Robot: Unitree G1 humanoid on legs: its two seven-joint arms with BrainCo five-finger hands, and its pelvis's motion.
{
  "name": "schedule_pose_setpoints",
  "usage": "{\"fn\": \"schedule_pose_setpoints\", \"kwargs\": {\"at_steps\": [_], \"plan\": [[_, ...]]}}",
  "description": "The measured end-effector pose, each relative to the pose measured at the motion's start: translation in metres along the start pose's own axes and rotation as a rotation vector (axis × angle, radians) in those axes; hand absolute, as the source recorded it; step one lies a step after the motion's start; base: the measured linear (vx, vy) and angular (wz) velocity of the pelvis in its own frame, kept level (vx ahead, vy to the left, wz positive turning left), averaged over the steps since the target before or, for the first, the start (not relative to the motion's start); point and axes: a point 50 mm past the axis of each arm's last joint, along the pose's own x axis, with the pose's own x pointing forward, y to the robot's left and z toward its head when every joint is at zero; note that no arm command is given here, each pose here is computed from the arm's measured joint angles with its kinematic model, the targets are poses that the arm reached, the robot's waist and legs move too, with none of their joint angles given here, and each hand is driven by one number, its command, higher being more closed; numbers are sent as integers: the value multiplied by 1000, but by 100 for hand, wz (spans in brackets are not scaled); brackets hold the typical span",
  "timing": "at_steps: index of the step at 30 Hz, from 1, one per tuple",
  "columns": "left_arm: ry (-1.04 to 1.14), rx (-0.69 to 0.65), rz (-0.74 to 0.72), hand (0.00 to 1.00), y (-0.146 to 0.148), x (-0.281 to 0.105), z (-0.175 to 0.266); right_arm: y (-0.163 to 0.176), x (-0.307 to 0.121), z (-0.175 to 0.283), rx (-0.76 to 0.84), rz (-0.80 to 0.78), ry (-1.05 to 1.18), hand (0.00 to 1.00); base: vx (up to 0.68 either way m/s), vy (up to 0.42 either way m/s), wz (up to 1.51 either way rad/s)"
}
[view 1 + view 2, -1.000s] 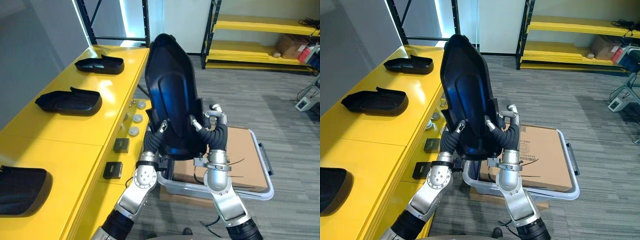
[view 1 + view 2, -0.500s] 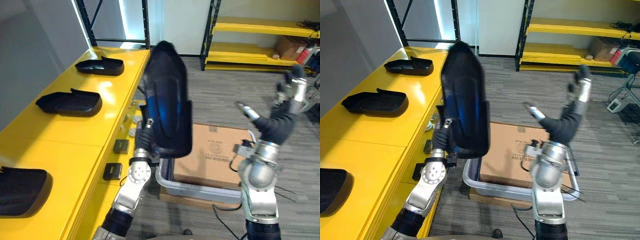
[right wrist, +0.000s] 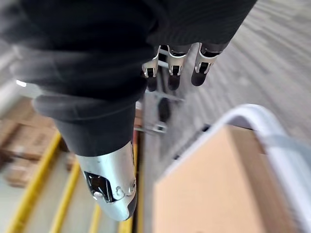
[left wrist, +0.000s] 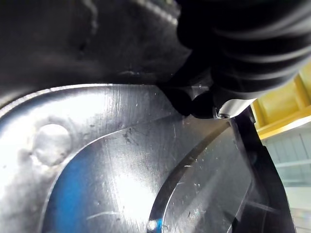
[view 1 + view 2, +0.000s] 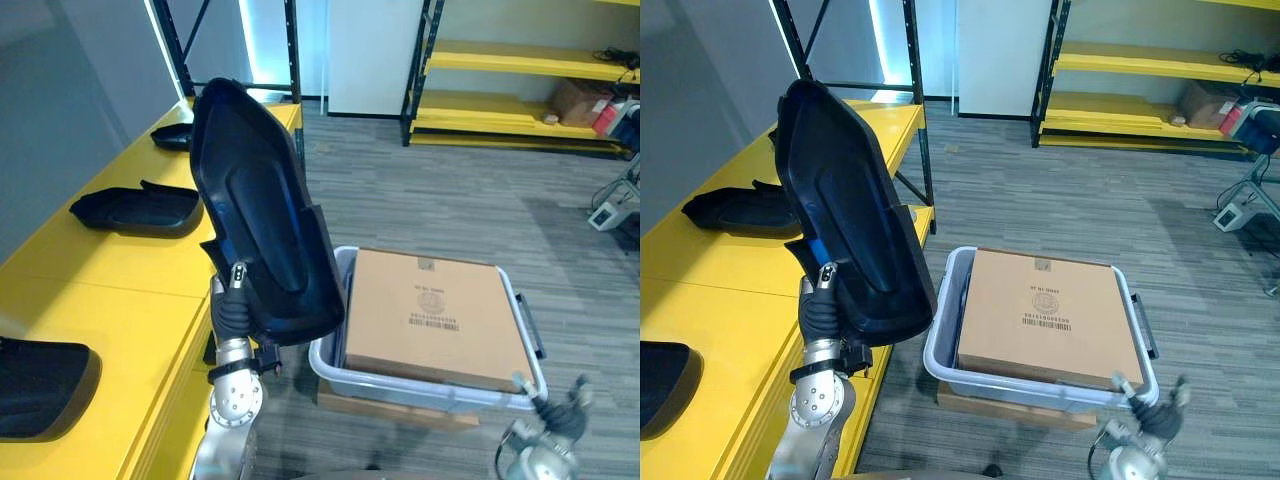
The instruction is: Walk over and take plastic housings, then place them on the shelf
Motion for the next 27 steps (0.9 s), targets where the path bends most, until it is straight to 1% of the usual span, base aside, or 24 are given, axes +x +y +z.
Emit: {"fn": "schedule_pose_setpoints", "kwargs": {"at_steps": [2, 5, 11, 12, 15, 17, 18, 21, 24, 25, 27], "plan": [[7, -12, 36, 100, 3, 0, -1, 4, -5, -28, -27, 31, 131, 0, 82, -21, 21], [13, -39, 67, 100, 5, 1, -1, 11, -7, -38, -51, 72, 174, 0, 73, -15, 44], [12, -70, 87, 100, 6, 1, 1, 29, -7, -39, -121, 142, 181, 0, 20, -2, 99], [2, -78, 94, 100, 7, 1, 3, 38, -6, -37, -145, 171, 170, 0, -10, -7, 128], [-54, -104, 114, 100, 9, 2, 15, 50, -3, -28, -151, 190, 146, 0, -87, 42, 153], [-87, -118, 131, 100, 11, 2, 20, 46, -1, -29, -166, 167, 152, 0, -76, 94, 146], [-96, -127, 143, 100, 12, 2, 22, 40, 0, -27, -151, 123, 143, 0, -20, 129, 122], [-101, -137, 149, 100, 11, 2, 23, 35, 3, -26, -181, 121, 139, 0, -8, 155, 92], [-133, -153, 124, 100, 6, 6, 27, 45, 2, -31, -174, 146, 178, 0, -48, 93, 170], [-146, -177, 130, 100, 6, 6, 29, 47, 8, -24, -185, 147, 167, 0, 19, 108, 92], [-138, -171, 135, 100, 8, 10, 24, 56, 11, -18, -191, 167, 155, 0, 1, 103, 51]]}}
